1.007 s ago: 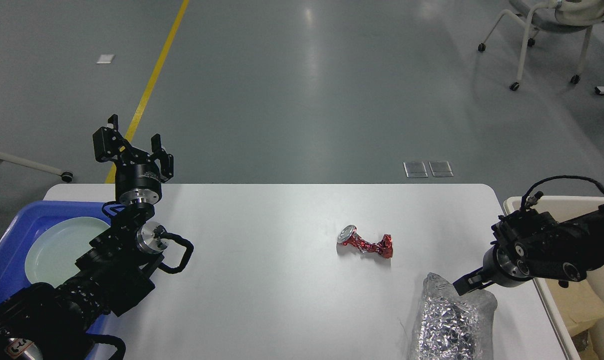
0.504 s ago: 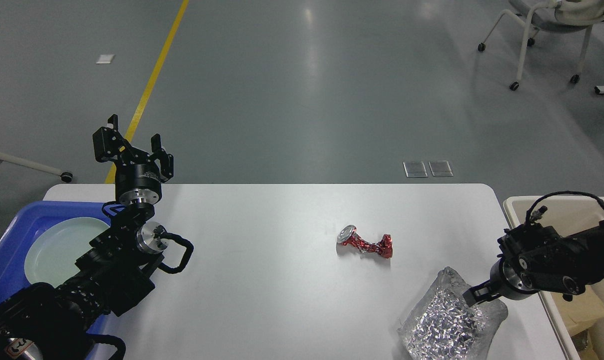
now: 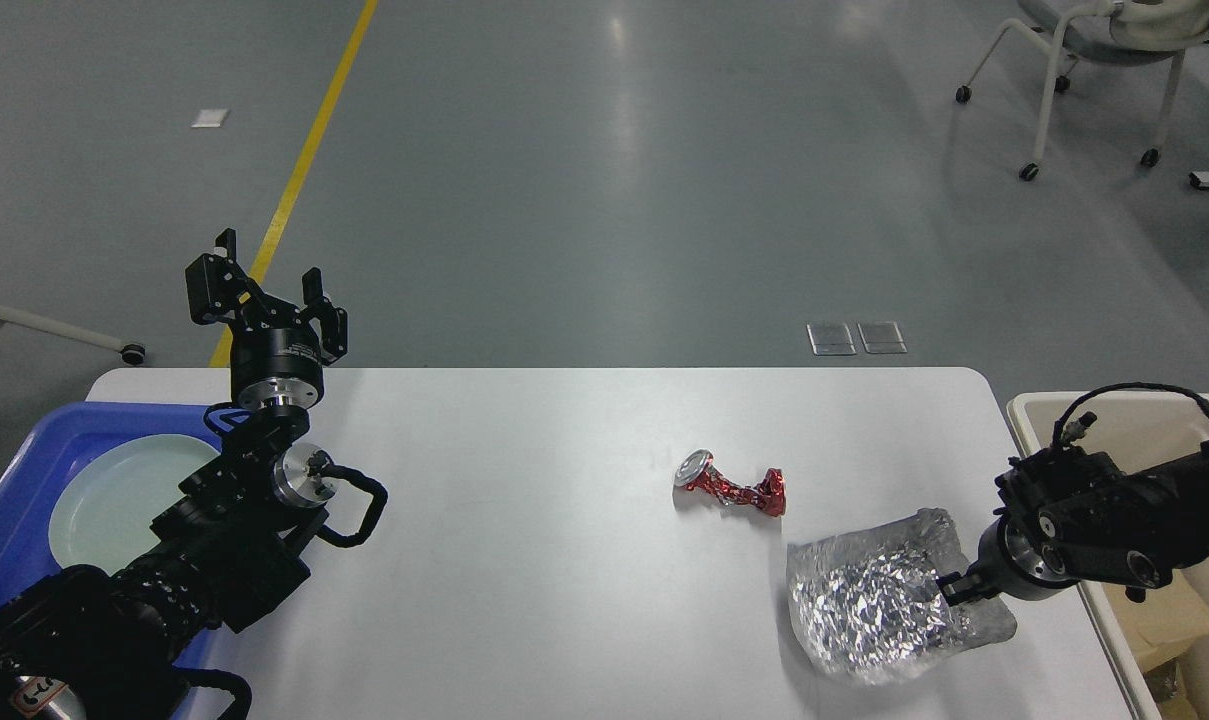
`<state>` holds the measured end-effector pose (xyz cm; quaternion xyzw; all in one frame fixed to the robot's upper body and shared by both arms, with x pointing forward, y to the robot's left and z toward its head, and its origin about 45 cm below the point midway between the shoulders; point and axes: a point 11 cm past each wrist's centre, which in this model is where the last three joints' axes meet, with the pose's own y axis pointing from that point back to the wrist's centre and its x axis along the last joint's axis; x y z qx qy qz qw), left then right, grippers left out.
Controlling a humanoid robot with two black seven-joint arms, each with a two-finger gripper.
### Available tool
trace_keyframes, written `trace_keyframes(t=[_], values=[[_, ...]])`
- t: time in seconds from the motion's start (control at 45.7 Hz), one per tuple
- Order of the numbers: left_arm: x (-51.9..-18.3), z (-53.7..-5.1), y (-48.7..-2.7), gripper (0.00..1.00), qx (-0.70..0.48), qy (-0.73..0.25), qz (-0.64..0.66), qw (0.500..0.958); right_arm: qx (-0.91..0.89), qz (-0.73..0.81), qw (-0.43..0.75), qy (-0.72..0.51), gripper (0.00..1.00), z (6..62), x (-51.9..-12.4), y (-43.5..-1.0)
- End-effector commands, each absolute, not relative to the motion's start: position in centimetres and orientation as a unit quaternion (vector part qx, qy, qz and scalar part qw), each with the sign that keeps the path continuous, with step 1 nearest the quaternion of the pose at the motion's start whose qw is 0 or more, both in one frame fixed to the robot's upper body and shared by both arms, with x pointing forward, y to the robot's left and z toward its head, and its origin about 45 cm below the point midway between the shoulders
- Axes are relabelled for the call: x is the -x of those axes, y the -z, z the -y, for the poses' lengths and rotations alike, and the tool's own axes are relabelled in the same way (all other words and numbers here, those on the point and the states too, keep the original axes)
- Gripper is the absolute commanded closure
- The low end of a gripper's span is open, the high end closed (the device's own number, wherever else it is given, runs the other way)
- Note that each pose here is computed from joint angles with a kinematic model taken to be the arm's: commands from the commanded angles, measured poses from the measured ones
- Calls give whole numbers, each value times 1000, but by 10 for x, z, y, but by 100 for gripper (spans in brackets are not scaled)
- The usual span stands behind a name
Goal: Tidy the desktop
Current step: 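Lift the silver foil bag high above the table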
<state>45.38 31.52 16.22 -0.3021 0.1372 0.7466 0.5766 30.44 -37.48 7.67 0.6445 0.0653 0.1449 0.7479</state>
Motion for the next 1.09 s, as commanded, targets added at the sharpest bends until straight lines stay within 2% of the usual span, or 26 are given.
trace_keyframes(t=[0.0, 0.197, 0.35, 0.504, 0.526, 0.613, 0.745, 0.942, 1.073], values=[[-454, -315, -162, 0, 302, -747, -137, 577, -655, -59, 738, -155, 100, 369, -319, -93], [-454, -316, -162, 0, 302, -747, -137, 576, -696, -52, 699, -155, 100, 355, -340, -143], [-454, -315, -162, 0, 302, -747, -137, 577, -727, -57, 669, -146, 100, 341, -349, -204], [-454, -316, -162, 0, 302, -747, -137, 576, -778, -46, 613, -130, 100, 305, -360, -286], [-454, -315, -162, 0, 302, -747, -137, 577, -794, -40, 593, -127, 100, 289, -364, -320], [-454, -315, -162, 0, 302, -747, -137, 577, -819, -33, 559, -128, 100, 262, -366, -373], [-454, -315, -162, 0, 302, -747, -137, 577, -850, -16, 496, -179, 100, 217, -367, -446], [-454, -315, -162, 0, 302, -747, -137, 577, -872, -3, 408, -270, 100, 164, -354, -531], [-454, -315, -162, 0, 302, -747, -137, 577, -876, 0, 378, -299, 100, 148, -343, -561]])
